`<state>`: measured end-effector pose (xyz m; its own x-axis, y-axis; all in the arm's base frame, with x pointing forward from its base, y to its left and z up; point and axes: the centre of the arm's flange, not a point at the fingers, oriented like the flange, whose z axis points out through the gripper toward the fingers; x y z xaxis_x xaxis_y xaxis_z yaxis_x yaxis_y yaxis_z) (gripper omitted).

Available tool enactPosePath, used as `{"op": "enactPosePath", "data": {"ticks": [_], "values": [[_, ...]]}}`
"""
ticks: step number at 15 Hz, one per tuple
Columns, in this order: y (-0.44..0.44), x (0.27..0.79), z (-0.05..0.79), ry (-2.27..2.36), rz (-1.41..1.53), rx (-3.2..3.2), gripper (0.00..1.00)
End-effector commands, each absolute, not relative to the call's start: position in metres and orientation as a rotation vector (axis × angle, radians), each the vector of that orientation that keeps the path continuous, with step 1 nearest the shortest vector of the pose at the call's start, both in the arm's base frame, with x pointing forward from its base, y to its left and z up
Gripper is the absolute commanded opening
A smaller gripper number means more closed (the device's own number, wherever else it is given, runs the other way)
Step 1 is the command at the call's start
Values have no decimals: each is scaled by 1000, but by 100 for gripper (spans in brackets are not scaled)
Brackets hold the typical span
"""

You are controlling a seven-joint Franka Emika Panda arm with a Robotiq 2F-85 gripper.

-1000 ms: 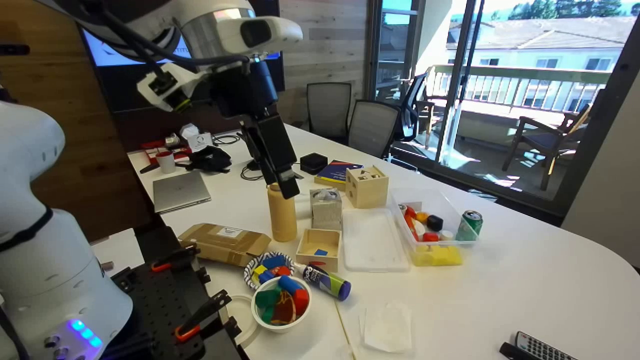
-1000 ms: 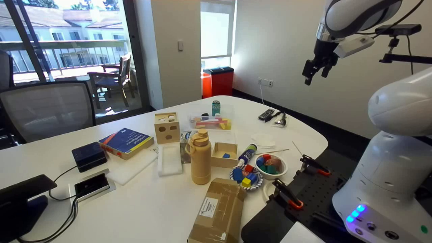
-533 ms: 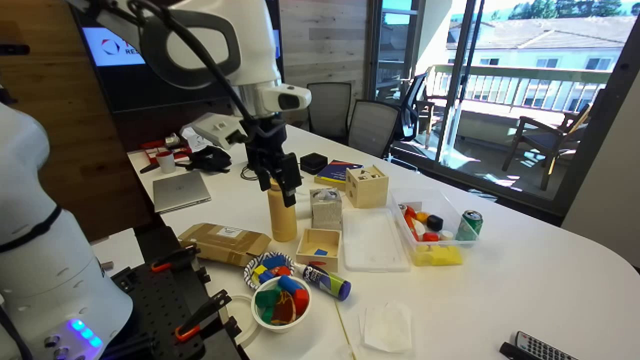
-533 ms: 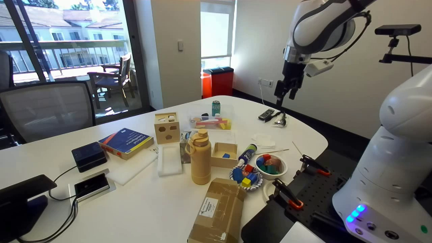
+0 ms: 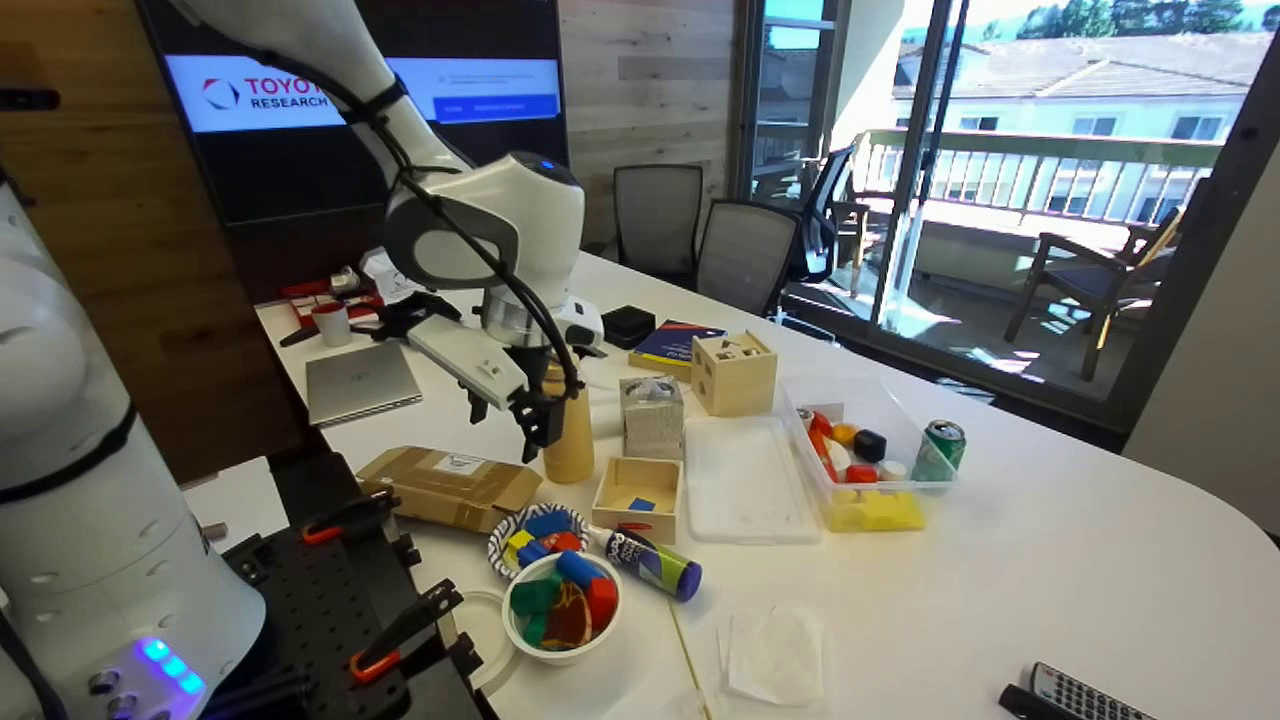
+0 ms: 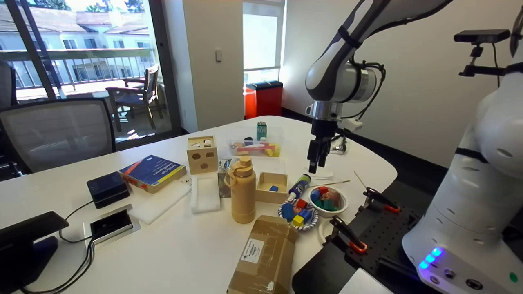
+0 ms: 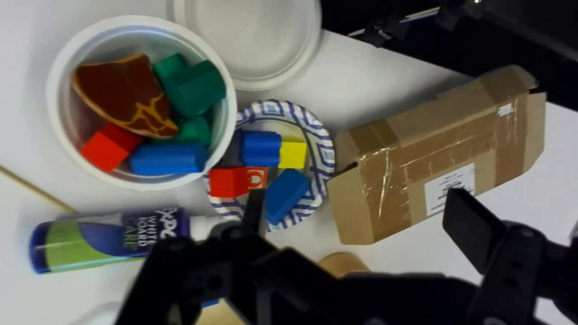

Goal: Open the brown box.

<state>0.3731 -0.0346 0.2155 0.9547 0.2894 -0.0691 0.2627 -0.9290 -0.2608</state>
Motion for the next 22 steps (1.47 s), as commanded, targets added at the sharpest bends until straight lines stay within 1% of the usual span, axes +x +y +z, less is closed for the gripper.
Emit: {"op": "enactPosePath", "data": {"ticks": [1, 5, 11, 22], "values": [[-29, 400, 160, -553, 224, -2695, 100], [-19, 410, 117, -648, 292, -2561, 100], [-8, 411, 59, -601, 392, -2425, 100], [16, 424, 5, -565, 410, -2326, 100]]}}
